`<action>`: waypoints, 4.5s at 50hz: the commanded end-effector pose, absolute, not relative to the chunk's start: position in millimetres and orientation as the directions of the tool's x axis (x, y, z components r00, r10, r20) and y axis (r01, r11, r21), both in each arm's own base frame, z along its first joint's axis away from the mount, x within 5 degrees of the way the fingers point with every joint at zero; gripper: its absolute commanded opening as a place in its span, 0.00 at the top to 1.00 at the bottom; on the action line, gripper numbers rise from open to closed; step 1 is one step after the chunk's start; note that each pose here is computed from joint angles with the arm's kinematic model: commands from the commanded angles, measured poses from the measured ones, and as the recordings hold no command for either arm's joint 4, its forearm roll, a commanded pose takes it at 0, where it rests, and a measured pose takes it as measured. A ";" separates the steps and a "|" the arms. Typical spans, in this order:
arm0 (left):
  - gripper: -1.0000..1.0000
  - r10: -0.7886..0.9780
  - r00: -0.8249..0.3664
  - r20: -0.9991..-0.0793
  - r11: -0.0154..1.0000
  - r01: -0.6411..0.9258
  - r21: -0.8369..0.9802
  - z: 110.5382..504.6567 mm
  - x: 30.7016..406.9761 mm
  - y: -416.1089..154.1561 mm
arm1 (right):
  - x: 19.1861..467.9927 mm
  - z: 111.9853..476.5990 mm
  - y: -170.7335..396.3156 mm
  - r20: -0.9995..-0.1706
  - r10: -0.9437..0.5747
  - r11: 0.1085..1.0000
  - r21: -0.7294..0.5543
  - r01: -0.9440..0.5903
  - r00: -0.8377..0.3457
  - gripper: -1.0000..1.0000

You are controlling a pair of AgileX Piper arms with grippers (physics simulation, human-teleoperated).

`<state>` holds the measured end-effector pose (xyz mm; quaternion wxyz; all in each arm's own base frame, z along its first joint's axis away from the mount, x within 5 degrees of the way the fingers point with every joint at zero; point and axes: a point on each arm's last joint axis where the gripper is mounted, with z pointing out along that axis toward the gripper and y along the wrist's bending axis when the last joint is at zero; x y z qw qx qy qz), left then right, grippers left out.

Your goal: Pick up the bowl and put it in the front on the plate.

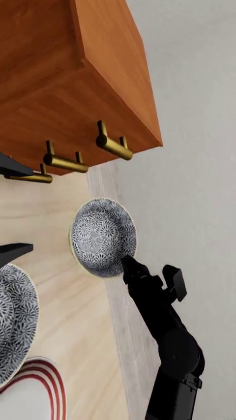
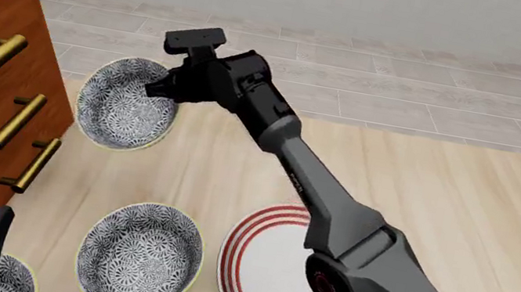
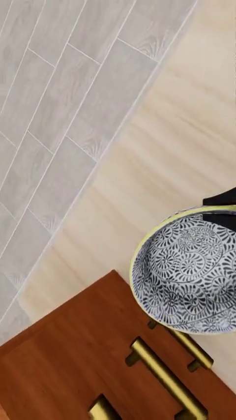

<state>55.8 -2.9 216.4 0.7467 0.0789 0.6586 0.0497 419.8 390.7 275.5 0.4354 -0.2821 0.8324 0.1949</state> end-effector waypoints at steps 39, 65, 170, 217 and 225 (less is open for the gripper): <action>0.00 0.195 0.131 -0.972 0.979 0.033 0.201 216.5 55.7 -3.3 | 387.7 344.8 346.3 -0.880 -0.209 0.779 0.114 -0.617 -0.426 1.00; 0.00 0.196 0.133 -0.971 0.979 0.031 0.202 216.8 55.7 -3.2 | 353.6 347.8 304.8 -0.887 -0.162 0.793 0.143 -0.592 -0.432 1.00; 0.00 0.174 0.131 -0.976 0.983 0.042 0.181 216.4 55.7 -3.6 | 238.2 342.9 189.7 -0.876 0.001 0.820 0.277 -0.501 -0.483 1.00; 0.00 0.137 0.116 -0.984 0.990 0.024 0.141 215.6 55.9 -2.3 | 173.4 334.8 132.6 -0.814 0.217 0.792 0.470 -0.390 -0.539 1.00; 0.00 0.143 0.117 -0.983 0.989 0.028 0.148 215.5 55.9 -2.5 | 168.4 330.0 126.1 -0.808 0.228 0.795 0.477 -0.375 -0.543 1.00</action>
